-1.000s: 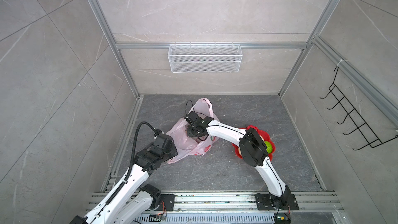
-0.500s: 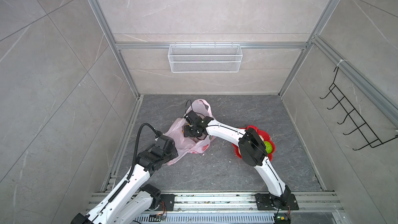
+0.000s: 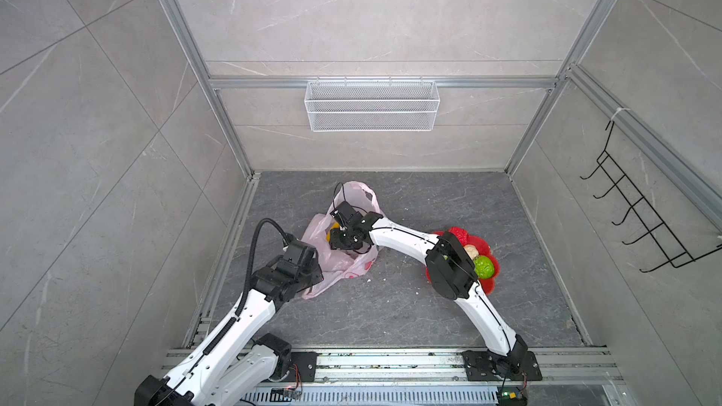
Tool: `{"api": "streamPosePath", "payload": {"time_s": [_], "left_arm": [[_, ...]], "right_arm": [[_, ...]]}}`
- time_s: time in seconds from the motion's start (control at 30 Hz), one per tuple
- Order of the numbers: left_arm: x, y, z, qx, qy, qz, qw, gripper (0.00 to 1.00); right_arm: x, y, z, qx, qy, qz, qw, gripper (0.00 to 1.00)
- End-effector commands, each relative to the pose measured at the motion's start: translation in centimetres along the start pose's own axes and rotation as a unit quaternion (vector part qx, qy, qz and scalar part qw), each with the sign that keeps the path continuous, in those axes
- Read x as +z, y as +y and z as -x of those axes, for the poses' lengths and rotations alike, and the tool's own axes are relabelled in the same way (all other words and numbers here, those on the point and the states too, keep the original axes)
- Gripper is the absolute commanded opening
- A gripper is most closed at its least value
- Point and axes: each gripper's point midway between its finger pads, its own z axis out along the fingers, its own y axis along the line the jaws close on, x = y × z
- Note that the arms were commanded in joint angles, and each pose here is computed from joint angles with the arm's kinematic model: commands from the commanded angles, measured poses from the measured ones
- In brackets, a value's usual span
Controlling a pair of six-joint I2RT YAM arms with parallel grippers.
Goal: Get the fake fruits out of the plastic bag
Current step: 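Lower the right gripper down along the yellow banana inside the bag, then close the right gripper on the banana while the left pulls the bag edge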
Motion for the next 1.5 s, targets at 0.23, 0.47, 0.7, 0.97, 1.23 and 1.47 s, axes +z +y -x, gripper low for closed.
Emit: {"api": "streamPosePath", "payload": {"time_s": [0.23,0.47,0.7,0.97,1.23,1.47], "left_arm": [[-0.8,-2.7,5.5,0.032,-0.019,-0.057,0.998,0.73],[1.7,-4.0,6.9,0.042,-0.013,-0.067,0.997,0.6],[1.7,-4.0,7.3,0.04,-0.018,-0.063,0.997,0.03],[-3.8,-5.0,10.6,0.066,-0.093,-0.075,0.991,0.0],[-10.1,-8.0,13.4,0.089,-0.159,-0.145,0.972,0.0],[-9.9,-8.1,11.7,0.078,-0.133,-0.169,0.974,0.0]], "right_arm": [[-0.7,0.8,0.1,-0.018,0.002,0.012,1.0,0.59],[-1.0,1.2,0.3,-0.02,0.001,0.021,1.0,0.59],[-1.2,1.3,0.5,-0.021,-0.004,0.023,1.0,0.59],[-1.4,1.4,0.8,-0.007,-0.016,0.032,0.999,0.59],[-1.9,1.9,1.6,0.007,-0.035,0.043,0.998,0.59],[-1.9,2.6,1.9,0.017,-0.038,0.059,0.997,0.61]]}}
